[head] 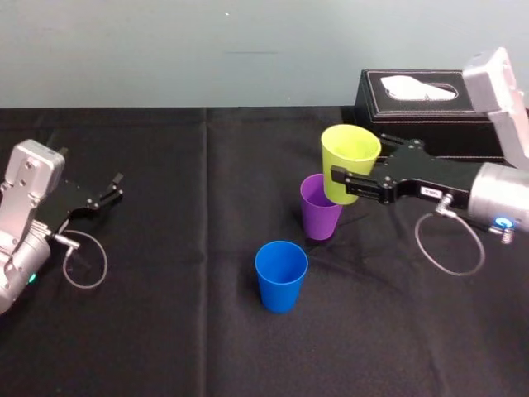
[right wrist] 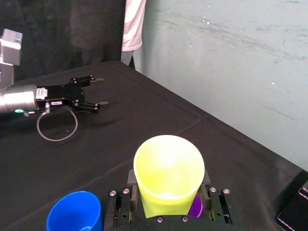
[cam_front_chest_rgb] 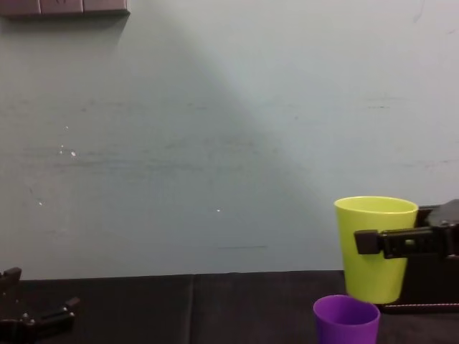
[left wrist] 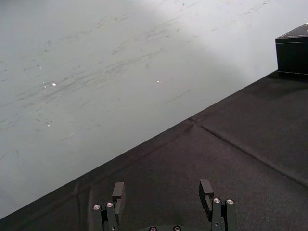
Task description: Stack the three plastic cups sequentially using one hand.
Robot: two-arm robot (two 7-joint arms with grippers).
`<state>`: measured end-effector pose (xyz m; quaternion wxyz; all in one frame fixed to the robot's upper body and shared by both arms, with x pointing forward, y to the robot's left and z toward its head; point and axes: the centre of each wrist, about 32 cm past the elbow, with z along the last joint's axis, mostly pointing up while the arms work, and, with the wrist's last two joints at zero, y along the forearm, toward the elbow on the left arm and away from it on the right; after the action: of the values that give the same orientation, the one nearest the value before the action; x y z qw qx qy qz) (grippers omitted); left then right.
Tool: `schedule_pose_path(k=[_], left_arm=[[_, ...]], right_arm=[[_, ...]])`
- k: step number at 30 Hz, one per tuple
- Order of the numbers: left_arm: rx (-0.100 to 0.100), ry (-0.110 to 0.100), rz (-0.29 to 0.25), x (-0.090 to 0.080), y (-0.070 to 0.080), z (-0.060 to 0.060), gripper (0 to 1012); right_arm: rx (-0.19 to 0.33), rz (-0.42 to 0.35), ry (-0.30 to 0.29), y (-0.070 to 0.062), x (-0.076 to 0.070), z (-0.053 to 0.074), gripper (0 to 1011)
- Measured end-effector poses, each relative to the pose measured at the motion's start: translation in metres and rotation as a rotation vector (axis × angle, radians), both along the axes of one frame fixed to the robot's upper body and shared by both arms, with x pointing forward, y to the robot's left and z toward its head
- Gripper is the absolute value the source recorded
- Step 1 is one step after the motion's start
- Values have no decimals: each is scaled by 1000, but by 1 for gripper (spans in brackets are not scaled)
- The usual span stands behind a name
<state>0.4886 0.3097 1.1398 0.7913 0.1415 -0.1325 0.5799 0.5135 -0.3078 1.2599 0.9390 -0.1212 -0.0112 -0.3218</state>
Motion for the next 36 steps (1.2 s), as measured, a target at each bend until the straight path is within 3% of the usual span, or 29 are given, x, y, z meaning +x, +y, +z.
schedule_pose_path(k=[9, 19, 36], left_arm=[[0, 0, 0, 0, 0, 0, 1011], [0, 0, 0, 0, 0, 0, 1011], [0, 0, 0, 0, 0, 0, 1011]], right_arm=[[-11, 2, 10, 12, 19, -8, 733], [-11, -1, 22, 21, 31, -17, 733], [-16, -8, 35, 27, 33, -28, 733]])
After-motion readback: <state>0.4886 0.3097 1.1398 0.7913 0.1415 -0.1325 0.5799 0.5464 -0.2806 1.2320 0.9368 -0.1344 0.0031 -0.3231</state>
